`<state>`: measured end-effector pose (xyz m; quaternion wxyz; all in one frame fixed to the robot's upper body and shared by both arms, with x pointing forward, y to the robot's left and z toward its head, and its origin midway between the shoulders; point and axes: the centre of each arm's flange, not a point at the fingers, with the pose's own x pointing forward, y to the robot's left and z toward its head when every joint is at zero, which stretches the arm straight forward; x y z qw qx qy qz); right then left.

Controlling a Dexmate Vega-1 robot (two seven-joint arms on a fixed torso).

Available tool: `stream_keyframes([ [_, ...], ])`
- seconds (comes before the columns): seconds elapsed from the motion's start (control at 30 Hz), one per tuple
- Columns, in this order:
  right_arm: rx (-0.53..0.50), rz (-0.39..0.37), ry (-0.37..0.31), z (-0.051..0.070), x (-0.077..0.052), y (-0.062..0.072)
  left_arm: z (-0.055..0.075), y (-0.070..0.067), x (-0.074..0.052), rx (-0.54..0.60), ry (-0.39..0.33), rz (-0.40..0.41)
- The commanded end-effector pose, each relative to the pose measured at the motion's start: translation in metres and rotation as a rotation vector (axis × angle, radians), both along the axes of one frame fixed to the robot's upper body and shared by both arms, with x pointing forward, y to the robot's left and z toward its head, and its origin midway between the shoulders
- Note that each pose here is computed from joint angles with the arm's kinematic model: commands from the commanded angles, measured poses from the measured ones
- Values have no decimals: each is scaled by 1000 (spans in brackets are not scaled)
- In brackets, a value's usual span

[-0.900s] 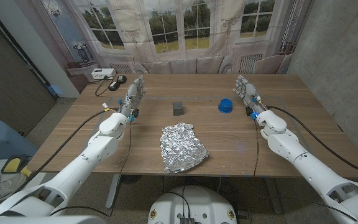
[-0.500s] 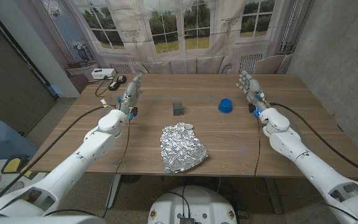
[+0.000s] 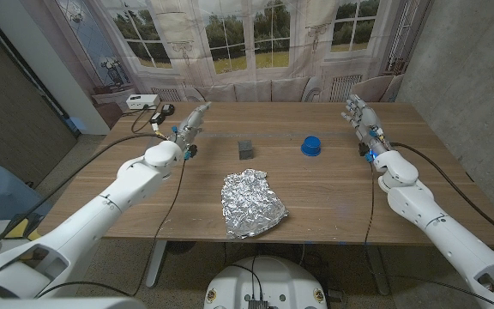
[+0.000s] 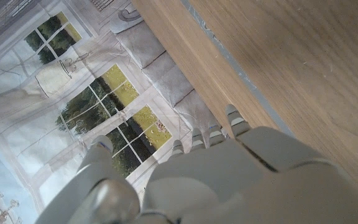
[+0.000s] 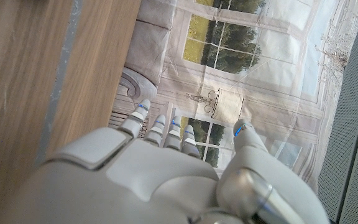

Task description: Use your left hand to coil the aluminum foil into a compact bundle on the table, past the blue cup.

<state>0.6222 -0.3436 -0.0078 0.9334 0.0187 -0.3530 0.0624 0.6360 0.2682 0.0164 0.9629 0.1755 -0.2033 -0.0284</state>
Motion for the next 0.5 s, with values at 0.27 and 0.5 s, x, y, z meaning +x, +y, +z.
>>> stream_keyframes([
  [0.27, 40, -38, -35, -14, -28, -23, 28, -19, -22, 279, 86, 49],
  [0.5, 48, -41, -50, -17, -36, -24, 29, -19, -36, 361, 109, 51],
])
